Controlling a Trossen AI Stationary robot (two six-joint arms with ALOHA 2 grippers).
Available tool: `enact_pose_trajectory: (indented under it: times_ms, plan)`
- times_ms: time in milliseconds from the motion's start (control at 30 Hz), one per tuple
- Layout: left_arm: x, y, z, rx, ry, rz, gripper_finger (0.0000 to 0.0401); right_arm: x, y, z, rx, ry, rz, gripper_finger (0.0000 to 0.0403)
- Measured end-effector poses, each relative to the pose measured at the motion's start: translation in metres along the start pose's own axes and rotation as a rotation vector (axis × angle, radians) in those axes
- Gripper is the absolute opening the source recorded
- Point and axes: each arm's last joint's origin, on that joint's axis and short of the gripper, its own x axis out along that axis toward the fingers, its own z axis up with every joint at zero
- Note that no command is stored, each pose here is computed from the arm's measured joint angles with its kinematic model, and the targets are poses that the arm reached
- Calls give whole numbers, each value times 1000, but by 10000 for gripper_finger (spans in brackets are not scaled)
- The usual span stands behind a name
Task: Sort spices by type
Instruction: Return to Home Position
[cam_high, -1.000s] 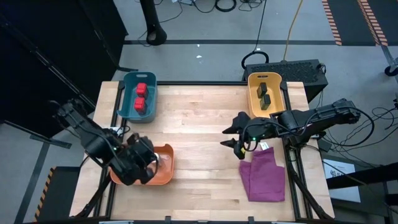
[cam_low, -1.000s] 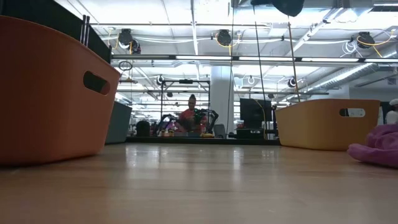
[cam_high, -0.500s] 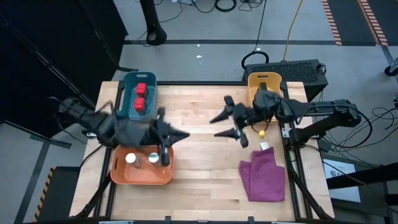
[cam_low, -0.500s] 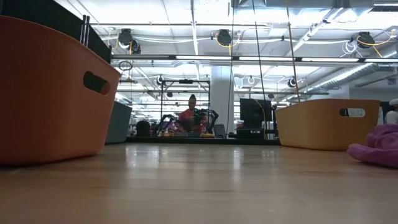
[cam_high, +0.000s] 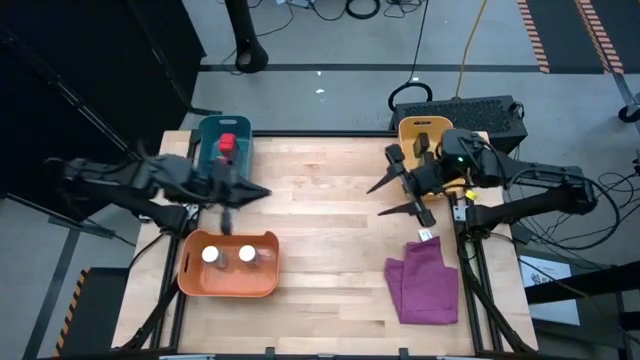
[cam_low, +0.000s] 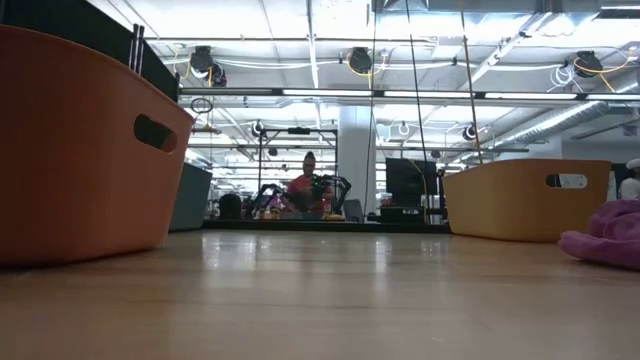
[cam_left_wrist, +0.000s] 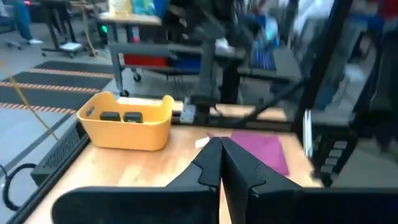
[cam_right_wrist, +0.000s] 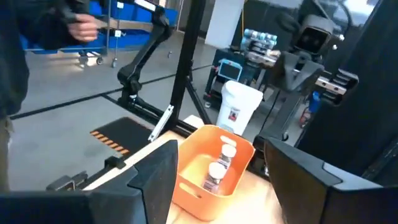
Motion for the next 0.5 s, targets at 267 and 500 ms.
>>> enact_pose_trajectory:
  times_ms: [267, 500]
  plan:
    - [-40, 13, -26, -65, -65, 101, 17, -41, 27, -25, 55, -48, -152, 222]
    - [-40, 13, -28, -101, -64, 65, 17, -74, 52, -39, 20, -98, -217, 222]
